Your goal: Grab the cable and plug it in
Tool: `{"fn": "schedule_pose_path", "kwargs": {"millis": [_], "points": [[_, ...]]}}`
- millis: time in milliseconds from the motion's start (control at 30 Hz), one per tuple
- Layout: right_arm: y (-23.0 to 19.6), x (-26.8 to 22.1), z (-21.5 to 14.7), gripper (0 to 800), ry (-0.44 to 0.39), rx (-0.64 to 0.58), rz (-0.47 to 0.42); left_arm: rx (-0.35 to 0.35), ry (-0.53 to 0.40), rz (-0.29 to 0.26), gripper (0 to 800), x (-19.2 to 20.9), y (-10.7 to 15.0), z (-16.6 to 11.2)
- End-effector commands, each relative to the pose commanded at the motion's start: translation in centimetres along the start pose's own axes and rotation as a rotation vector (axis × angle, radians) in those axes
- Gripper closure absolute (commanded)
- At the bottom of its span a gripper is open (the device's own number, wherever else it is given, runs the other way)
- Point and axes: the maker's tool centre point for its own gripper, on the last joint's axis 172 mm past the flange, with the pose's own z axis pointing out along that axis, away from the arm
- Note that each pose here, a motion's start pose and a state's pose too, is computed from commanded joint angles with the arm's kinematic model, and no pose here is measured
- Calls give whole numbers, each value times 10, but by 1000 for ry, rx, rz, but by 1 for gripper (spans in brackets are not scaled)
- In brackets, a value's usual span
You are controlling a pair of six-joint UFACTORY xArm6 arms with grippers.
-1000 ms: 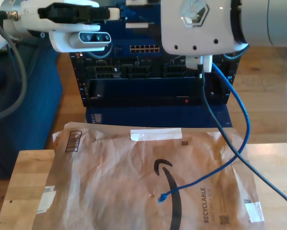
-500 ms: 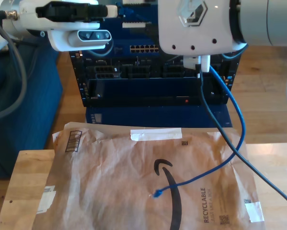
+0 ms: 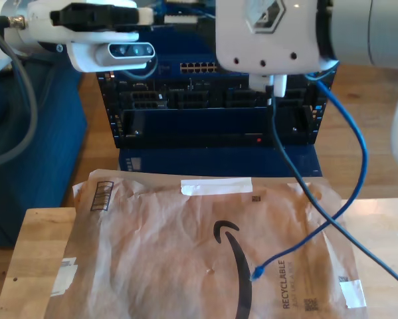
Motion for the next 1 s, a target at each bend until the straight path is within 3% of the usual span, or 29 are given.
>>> {"fn": "schedule_pose_path", "kwargs": {"millis": [167, 367, 433, 600, 767, 900, 1000], "points": [[2, 3, 3, 800, 7, -1, 1, -73, -12, 19, 3, -8, 14, -8], [5, 34, 6, 800, 79, 52, 16, -210, -50, 49, 2, -22, 17, -45], [14, 54, 7, 800, 119, 63, 28, -289, -21, 43, 2, -18, 17, -64], [36, 131, -5, 797, 289, 125, 54, -537, 303, -135, 2, 53, 41, -107], [49, 170, -17, 796, 423, 228, -41, -604, 451, -196, 2, 95, 32, -134], [79, 198, -16, 797, 496, 225, -72, -678, 696, -308, 1, 150, 3, -170], [93, 214, -23, 797, 547, 243, -95, -704, 823, -339, 1, 176, -22, -182]]}}
